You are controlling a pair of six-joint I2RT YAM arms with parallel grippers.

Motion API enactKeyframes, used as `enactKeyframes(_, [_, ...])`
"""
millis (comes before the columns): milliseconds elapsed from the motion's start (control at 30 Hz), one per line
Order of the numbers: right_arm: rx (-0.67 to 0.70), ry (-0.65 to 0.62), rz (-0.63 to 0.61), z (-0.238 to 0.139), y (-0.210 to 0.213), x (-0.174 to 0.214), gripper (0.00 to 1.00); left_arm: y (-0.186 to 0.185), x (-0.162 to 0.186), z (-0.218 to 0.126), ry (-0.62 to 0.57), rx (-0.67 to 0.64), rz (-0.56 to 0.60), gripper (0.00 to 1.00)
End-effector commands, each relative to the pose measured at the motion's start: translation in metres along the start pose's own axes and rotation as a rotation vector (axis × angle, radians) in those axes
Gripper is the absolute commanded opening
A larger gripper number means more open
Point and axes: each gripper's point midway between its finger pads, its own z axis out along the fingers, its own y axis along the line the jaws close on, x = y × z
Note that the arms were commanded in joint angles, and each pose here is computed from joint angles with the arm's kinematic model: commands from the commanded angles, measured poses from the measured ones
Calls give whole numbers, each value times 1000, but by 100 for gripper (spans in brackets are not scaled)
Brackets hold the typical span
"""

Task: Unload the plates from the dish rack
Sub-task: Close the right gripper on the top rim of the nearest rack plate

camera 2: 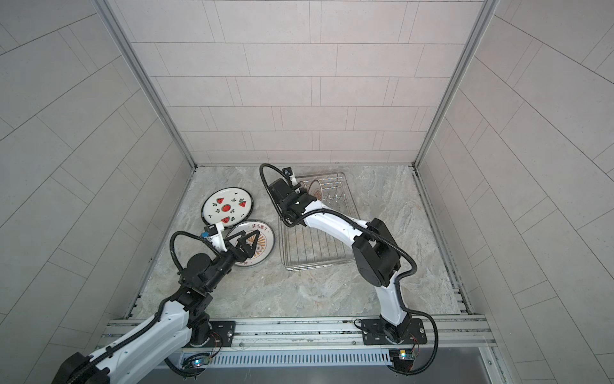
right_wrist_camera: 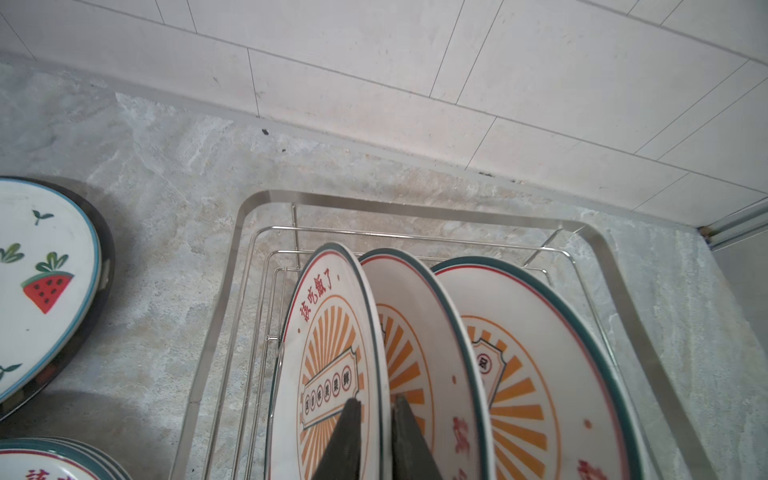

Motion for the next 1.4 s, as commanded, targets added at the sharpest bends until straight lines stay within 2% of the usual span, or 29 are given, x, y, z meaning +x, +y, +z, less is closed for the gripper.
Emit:
enactKeyframes(0, [25,-71,16,-27,-15,-24,18,0,1,-3,-5,6,-2,100])
enactKeyframes(167, [-9,-46,5,-29,-13,-17,18,-1,1,-3,-7,12,-4,100])
enactKeyframes(367, [-8,-13,11,-19,-12,-8,30,-1,0,-5,-9,14,-7,100])
enactKeyframes(467, [-14,9,8,-11,-10,-2,31,-1,0,-5,-12,11,-3,100])
enactKeyframes(633, [-71,43,6,3,1,6,27,0,1,-5,-10,7,-4,100])
enactKeyframes(1033, [-106,128,21,36,17,31,23,0,0,-5,-14,4,-3,100])
enactKeyframes(1367, [-60,115,45,43,17,35,19,0,-1,-6,-15,7,-4,100])
